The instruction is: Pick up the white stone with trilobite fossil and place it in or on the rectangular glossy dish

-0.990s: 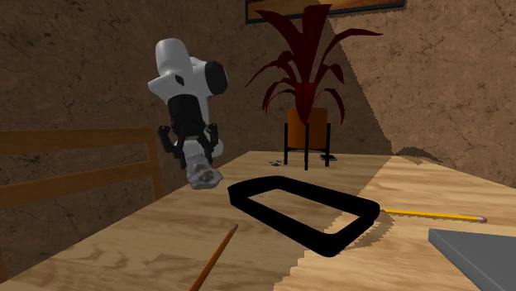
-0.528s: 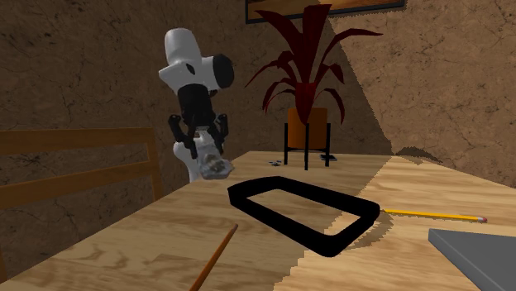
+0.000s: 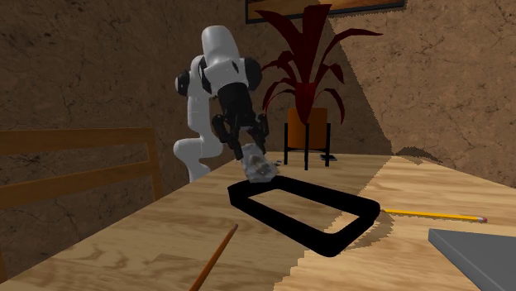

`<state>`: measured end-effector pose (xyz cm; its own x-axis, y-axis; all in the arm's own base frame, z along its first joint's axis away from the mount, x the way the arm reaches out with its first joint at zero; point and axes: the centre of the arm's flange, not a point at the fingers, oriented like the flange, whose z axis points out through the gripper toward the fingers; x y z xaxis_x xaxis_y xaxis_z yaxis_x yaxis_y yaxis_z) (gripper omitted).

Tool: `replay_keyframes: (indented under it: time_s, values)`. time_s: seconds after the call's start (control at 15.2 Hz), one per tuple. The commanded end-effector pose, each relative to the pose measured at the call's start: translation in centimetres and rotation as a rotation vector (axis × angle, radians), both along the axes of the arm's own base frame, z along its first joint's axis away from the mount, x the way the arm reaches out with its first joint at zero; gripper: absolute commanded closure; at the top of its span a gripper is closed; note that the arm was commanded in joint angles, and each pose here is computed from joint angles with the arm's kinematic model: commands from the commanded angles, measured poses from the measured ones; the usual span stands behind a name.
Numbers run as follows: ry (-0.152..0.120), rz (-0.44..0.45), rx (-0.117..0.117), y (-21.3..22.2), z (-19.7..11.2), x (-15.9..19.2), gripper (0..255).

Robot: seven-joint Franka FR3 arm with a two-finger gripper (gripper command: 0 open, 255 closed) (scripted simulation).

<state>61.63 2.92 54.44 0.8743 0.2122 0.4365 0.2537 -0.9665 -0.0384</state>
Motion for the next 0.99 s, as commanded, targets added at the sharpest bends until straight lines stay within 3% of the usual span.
replay_keyframes:
  time_s: [0.0, 0.26, 0.92]
  values:
    - [0.000, -0.001, 0.000, 2.4, 0.2, 1.4, 255]
    - [0.000, -0.001, 0.000, 6.8, 0.3, 3.9, 255]
    - [0.000, -0.001, 0.000, 6.8, -5.0, 3.9, 255]
